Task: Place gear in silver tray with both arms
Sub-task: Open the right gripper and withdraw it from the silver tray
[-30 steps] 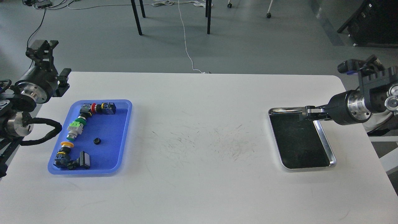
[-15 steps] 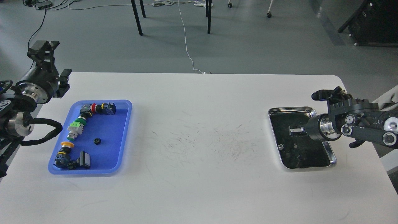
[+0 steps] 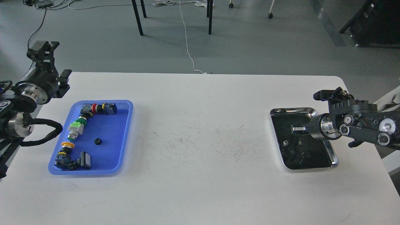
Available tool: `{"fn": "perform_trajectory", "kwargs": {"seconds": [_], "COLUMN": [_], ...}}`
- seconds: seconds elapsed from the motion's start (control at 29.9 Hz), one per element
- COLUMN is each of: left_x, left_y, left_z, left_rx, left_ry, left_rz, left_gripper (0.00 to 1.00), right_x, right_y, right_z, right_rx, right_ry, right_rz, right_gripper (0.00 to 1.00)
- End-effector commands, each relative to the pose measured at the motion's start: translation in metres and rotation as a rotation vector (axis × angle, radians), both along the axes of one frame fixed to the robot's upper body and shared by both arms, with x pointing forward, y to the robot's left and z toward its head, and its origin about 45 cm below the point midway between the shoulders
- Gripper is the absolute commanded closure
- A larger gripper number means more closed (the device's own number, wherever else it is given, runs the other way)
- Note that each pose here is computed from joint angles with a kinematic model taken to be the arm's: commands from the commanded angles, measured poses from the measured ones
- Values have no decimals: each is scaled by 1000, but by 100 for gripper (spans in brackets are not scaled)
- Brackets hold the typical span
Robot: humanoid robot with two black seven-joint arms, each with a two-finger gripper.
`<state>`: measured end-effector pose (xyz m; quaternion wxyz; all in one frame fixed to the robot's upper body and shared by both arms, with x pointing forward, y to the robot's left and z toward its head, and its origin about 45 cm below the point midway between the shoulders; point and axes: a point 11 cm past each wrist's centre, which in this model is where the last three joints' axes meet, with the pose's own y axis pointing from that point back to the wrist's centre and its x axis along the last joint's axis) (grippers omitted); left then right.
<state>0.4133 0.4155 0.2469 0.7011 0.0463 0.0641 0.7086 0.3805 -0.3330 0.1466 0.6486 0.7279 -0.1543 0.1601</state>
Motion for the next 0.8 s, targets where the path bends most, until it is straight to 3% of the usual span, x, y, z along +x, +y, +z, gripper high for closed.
{"fn": "perform_trajectory", "kwargs": {"seconds": [0.0,0.1,0.2,0.27,0.5,0.77], "left_x": [0,0,0,0,0,11], "left_y": [0,0,0,0,2,17], "left_z": [0,0,0,0,0,37], "left_rx": [0,0,1,1,4,36], "left_ry": [-1,0,1,1,6,-73], "left_rz": [-1,1,0,0,4,132], "left_gripper": [2,2,2,2,2,2], "right_x": [1,1,5,11,42,62], "right_y": [2,-2,3,2,-7,-24], "right_z": [1,3,8,20,89,183], "right_rx": [12,17,56,96,310,994], "right_ry": [-5,-2,-15,-47,-225,-332], "right_rz": [-6,-18,-20,-42,-179,-570], "right_gripper": [67,51,17,8,6,6]}}
